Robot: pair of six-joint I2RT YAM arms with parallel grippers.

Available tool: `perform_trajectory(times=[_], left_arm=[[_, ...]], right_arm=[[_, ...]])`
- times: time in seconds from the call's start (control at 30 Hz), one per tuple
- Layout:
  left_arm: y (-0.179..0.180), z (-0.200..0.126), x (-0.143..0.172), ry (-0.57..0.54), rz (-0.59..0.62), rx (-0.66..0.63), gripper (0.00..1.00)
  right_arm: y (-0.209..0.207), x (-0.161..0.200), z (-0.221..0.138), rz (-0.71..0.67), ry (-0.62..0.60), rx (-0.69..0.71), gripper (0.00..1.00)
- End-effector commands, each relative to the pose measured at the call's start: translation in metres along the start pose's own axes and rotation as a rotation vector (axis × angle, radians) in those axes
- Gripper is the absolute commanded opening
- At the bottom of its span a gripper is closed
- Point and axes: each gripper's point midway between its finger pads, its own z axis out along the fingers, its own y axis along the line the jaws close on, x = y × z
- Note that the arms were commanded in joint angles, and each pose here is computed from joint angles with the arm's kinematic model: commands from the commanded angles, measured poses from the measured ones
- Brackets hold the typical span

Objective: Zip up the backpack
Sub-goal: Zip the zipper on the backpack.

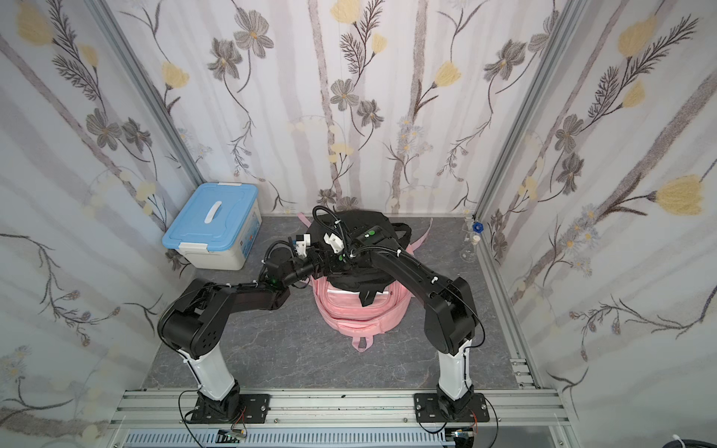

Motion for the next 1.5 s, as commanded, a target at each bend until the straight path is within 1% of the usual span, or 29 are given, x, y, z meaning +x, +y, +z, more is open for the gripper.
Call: perform_trajectory(times=[0.0,0.13,0.2,0.3,0.43,0.5,0.53,0.57,0.6,0.7,0.77,0.87,0.9,1.0,1.13,1.2,1.27,1.4,1.47], left_arm=[[-0.012,-0.020,0.003,-0.039,0.152,-0.077,0.00],[-0.032,-0.046,0.014,-0.096,0.312,-0.209,0.00],[-0.037,-0.050,0.021,-0.094,0.350,-0.246,0.00],[-0.025,-0.044,0.029,-0.065,0.295,-0.265,0.00],[-0.002,-0.021,0.050,0.015,0.223,-0.284,0.00],[0.004,-0.008,0.060,0.056,0.196,-0.276,0.00],[0.008,-0.001,0.066,0.075,0.183,-0.278,0.03],[0.011,0.004,0.070,0.093,0.178,-0.283,0.08],[0.011,0.009,0.073,0.109,0.174,-0.285,0.17],[0.010,0.015,0.077,0.123,0.162,-0.285,0.28],[0.010,0.017,0.080,0.136,0.159,-0.294,0.55],[0.006,0.015,0.082,0.148,0.163,-0.285,0.68],[0.006,0.012,0.081,0.145,0.169,-0.293,0.72],[0.001,-0.001,0.078,0.136,0.205,-0.331,0.78],[0.000,-0.017,0.068,0.122,0.244,-0.404,0.80],[0.004,-0.020,0.060,0.114,0.235,-0.421,0.83],[0.009,-0.019,0.054,0.116,0.182,-0.389,0.85],[0.017,-0.009,0.049,0.132,0.054,-0.277,0.90],[0.014,-0.004,0.048,0.131,0.024,-0.217,0.92]], right_arm=[[0.005,-0.015,-0.013,-0.053,-0.066,-0.026,0.00],[-0.006,-0.009,-0.024,-0.051,-0.061,-0.002,0.00],[-0.015,-0.008,-0.031,-0.044,-0.064,0.020,0.00],[-0.029,-0.004,-0.042,-0.022,-0.072,0.047,0.00],[-0.055,0.007,-0.057,0.020,-0.089,0.102,0.00],[-0.066,0.013,-0.064,0.030,-0.092,0.134,0.00],[-0.070,0.015,-0.069,0.034,-0.093,0.148,0.00],[-0.072,0.017,-0.072,0.034,-0.096,0.155,0.00],[-0.073,0.018,-0.076,0.034,-0.100,0.155,0.00],[-0.077,0.020,-0.084,0.041,-0.109,0.171,0.00],[-0.086,0.022,-0.090,0.053,-0.115,0.194,0.00],[-0.102,0.030,-0.089,0.078,-0.101,0.218,0.00],[-0.099,0.033,-0.097,0.071,-0.121,0.221,0.00],[-0.111,0.047,-0.095,0.094,-0.103,0.243,0.00],[-0.127,0.061,-0.098,0.130,-0.106,0.264,0.00],[-0.132,0.064,-0.102,0.148,-0.116,0.258,0.00],[-0.133,0.063,-0.105,0.159,-0.133,0.236,0.00],[-0.127,0.059,-0.107,0.170,-0.144,0.188,0.00],[-0.125,0.056,-0.107,0.171,-0.147,0.169,0.00]])
